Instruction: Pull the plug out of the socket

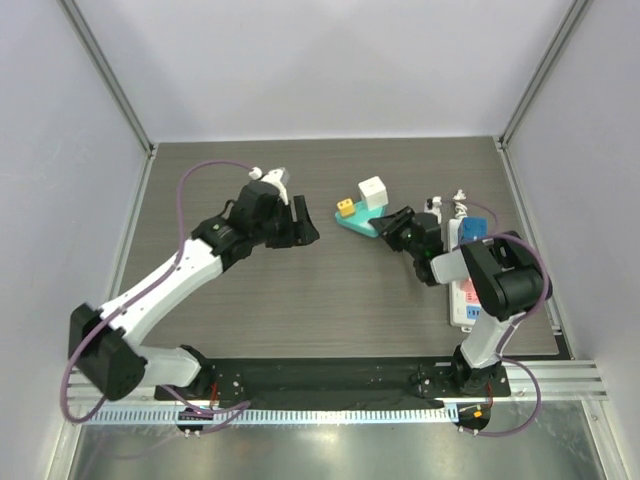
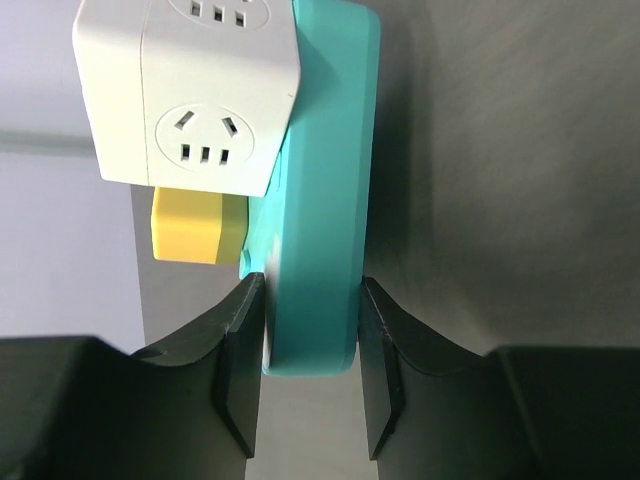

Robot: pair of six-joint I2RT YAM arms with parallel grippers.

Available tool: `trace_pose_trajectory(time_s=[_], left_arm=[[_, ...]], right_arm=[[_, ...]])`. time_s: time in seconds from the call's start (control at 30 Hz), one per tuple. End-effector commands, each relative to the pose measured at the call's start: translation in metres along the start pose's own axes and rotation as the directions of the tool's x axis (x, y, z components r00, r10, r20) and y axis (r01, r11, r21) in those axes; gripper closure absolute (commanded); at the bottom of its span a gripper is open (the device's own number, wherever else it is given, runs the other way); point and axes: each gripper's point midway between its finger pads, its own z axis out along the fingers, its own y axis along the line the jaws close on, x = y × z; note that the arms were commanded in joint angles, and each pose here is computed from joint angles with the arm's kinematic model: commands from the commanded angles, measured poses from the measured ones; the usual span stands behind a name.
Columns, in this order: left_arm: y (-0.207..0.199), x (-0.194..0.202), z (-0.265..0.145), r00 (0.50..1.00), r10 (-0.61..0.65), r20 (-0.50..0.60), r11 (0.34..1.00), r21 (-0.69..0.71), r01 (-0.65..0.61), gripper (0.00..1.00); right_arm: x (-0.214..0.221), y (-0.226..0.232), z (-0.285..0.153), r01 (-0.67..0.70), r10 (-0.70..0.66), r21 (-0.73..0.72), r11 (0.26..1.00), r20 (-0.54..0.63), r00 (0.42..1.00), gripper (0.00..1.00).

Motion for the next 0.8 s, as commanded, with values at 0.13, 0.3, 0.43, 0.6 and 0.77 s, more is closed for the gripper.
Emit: trace_pose_trajectory(time_s=[0.13, 0.3, 0.43, 0.6, 0.77], left_arm=[[-0.004, -0.002, 0.051, 0.993, -0.032, -0.113, 0.998, -0.06, 0.025, 0.3], [-0.002, 0.006, 0.081, 0.982, -0.129, -0.134, 0.985, -0.13, 0.112, 0.3], [0.01, 0.015, 0.088, 0.979, -0.183, -0.089, 0.963, -0.217, 0.16, 0.35], [0.023, 0.024, 0.091, 0.963, -0.267, -0.031, 0.932, -0.262, 0.25, 0.32], [0.024, 0.019, 0.104, 0.96, -0.281, -0.016, 0.92, -0.288, 0.264, 0.25]], right_arm=[[0.068, 0.02, -0.048, 0.113, -0.113, -0.127, 0.985, 0.007, 0.994, 0.99], [0.083, 0.022, -0.05, 0.128, -0.125, -0.171, 0.977, 0.03, 0.992, 0.99], [0.089, 0.019, -0.049, 0.147, -0.14, -0.167, 0.975, 0.054, 0.989, 0.99], [0.088, 0.018, -0.053, 0.159, -0.15, -0.168, 0.973, 0.064, 0.987, 0.99], [0.089, 0.017, -0.054, 0.171, -0.161, -0.163, 0.972, 0.069, 0.984, 0.99]])
